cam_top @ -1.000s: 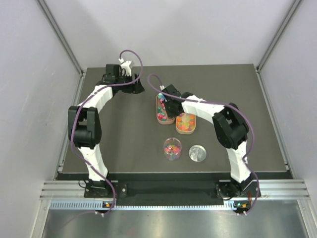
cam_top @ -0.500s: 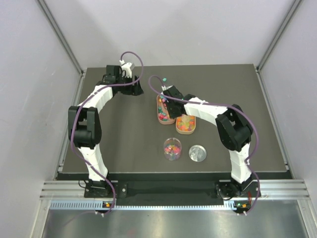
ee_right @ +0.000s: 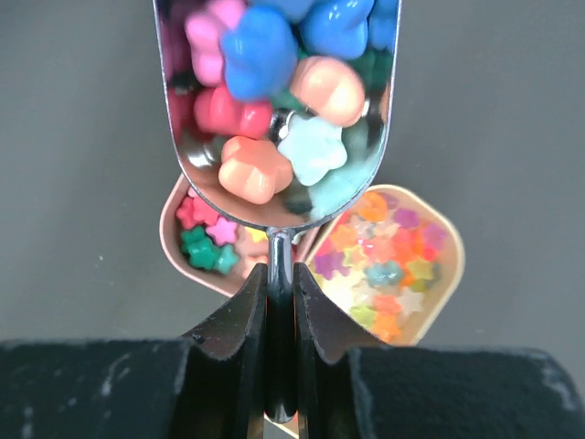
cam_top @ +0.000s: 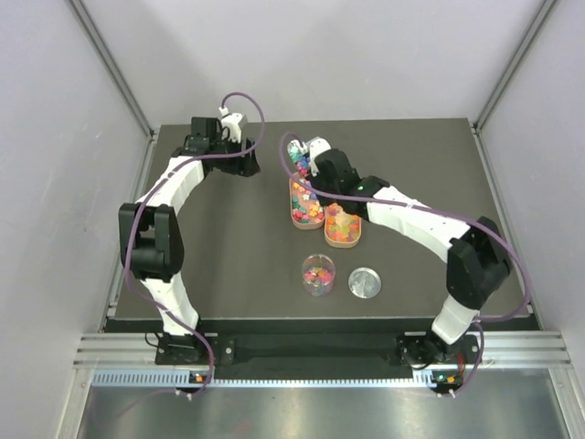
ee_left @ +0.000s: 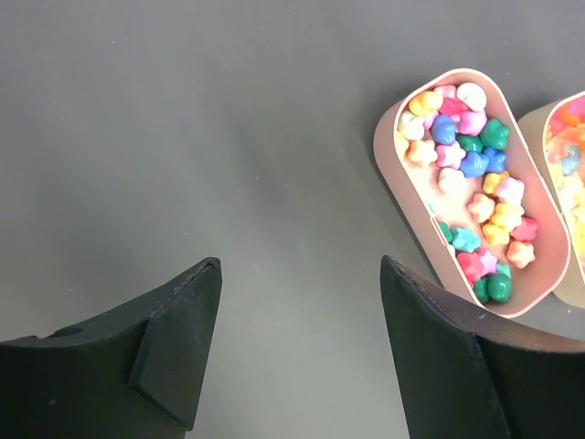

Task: Pack the candies
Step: Scoop the fake candies from the storage box, then place the fake candies in the packing bottle.

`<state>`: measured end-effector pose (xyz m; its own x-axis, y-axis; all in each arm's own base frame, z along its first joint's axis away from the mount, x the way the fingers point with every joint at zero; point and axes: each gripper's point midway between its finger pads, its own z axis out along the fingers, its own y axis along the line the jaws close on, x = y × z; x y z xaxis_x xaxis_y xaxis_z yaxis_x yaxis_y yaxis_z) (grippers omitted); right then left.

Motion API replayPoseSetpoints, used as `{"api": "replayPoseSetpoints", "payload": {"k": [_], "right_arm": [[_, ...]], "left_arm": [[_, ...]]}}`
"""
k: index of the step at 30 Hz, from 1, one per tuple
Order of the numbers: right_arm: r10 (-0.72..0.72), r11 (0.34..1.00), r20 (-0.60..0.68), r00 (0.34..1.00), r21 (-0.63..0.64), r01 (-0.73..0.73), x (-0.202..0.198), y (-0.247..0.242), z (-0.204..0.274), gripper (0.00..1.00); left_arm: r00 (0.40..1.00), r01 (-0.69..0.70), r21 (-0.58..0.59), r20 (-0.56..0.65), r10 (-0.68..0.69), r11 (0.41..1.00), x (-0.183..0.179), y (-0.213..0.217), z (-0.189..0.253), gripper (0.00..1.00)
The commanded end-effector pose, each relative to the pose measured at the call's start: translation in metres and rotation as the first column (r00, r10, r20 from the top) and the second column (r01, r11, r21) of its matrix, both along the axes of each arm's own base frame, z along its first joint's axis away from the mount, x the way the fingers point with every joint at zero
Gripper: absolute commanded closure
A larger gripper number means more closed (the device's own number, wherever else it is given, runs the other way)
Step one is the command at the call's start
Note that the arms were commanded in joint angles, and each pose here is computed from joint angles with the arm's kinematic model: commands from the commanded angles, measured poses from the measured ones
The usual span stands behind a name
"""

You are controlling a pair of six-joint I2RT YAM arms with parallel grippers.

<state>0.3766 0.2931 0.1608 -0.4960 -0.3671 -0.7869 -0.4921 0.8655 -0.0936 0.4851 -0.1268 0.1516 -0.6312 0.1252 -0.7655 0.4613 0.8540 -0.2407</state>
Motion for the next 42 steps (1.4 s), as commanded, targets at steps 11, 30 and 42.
{"api": "replayPoseSetpoints", "payload": {"k": [11, 30, 42], "right_arm": [[0.605, 0.783, -0.058, 0.794, -0.136, -0.607, -0.114, -0.044, 0.053, 1.0], [0.792, 0.423, -0.263, 0.552, -0.416, -0.805, -0.204, -0.149, 0.024, 1.0], [0.766, 0.302, -0.399, 0.504, -0.468, -0.83, -0.191, -0.158, 0.019, 1.0]], "left_arm": [[0.994, 0.033, 0.03, 0.104, -0.036, 0.999, -0.022, 0.004, 0.046, 0.25], [0.992, 0.01, 0.05, 0.122, -0.016, 0.999, -0.046, 0.011, 0.052, 0.24], [0.992, 0.003, 0.035, 0.129, -0.008, 0.999, -0.058, 0.012, 0.055, 0.24]]}}
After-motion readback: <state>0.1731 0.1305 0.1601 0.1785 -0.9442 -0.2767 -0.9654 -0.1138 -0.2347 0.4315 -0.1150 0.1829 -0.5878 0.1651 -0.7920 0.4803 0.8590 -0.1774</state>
